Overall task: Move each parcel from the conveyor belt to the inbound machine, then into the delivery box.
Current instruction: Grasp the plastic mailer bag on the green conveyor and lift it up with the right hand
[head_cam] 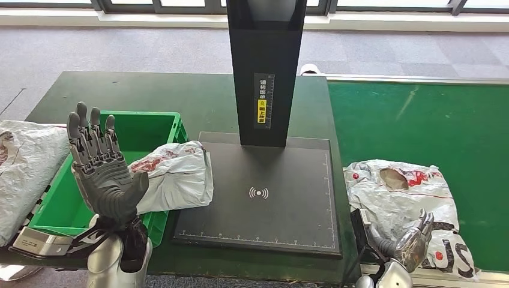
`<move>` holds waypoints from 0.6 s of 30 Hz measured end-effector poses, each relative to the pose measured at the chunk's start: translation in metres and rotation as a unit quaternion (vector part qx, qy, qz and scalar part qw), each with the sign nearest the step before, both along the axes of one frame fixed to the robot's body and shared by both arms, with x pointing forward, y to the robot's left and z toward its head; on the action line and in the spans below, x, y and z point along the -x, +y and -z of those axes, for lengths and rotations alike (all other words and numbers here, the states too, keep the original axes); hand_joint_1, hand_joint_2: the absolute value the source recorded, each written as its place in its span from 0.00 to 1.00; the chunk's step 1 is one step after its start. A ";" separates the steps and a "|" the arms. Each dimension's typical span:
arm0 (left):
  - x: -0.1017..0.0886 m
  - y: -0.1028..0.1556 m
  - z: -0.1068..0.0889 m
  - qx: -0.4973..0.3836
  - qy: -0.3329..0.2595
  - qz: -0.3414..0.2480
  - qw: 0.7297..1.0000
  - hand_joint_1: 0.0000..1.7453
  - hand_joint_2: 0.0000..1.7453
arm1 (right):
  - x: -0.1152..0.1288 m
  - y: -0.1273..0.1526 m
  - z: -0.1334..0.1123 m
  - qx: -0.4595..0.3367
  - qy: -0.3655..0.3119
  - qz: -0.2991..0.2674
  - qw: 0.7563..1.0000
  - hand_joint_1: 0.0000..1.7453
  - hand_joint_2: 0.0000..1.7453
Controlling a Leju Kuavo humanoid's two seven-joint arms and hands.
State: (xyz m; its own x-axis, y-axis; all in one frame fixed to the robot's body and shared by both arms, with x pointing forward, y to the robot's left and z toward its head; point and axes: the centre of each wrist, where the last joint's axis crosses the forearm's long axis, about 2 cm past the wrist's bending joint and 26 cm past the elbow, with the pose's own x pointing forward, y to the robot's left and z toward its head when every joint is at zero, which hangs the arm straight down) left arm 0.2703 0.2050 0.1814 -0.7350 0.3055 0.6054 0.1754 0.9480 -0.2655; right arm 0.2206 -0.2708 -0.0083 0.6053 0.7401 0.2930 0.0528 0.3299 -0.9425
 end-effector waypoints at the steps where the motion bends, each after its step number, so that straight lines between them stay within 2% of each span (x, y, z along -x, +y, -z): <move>1: 0.000 0.000 0.000 0.000 0.000 -0.001 1.000 0.00 1.00 | 0.001 0.000 0.002 -0.001 0.003 -0.002 1.000 0.00 1.00; 14: 0.001 0.004 0.001 0.000 0.001 -0.004 1.000 0.00 1.00 | 0.004 0.000 0.011 -0.012 0.043 -0.004 0.999 0.00 1.00; 15: 0.001 0.004 0.001 0.000 0.001 -0.004 1.000 0.00 1.00 | 0.003 0.001 0.011 -0.014 0.046 -0.004 0.999 0.08 1.00; 16: 0.001 0.004 0.001 0.000 0.001 -0.004 1.000 0.00 1.00 | 0.002 0.001 0.011 -0.016 0.049 -0.004 0.999 0.21 1.00; 18: 0.002 0.005 0.002 0.000 0.002 -0.005 1.000 0.00 1.00 | 0.001 0.002 0.011 -0.021 0.057 -0.006 0.998 0.67 1.00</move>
State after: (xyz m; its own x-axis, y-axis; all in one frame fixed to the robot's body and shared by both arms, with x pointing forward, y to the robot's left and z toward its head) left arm 0.2679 0.2102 0.1791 -0.7353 0.2983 0.6086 0.1653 0.9498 -0.2657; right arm 0.2196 -0.2688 -0.0194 0.6271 0.7368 0.2527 -0.0590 0.3684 -0.9278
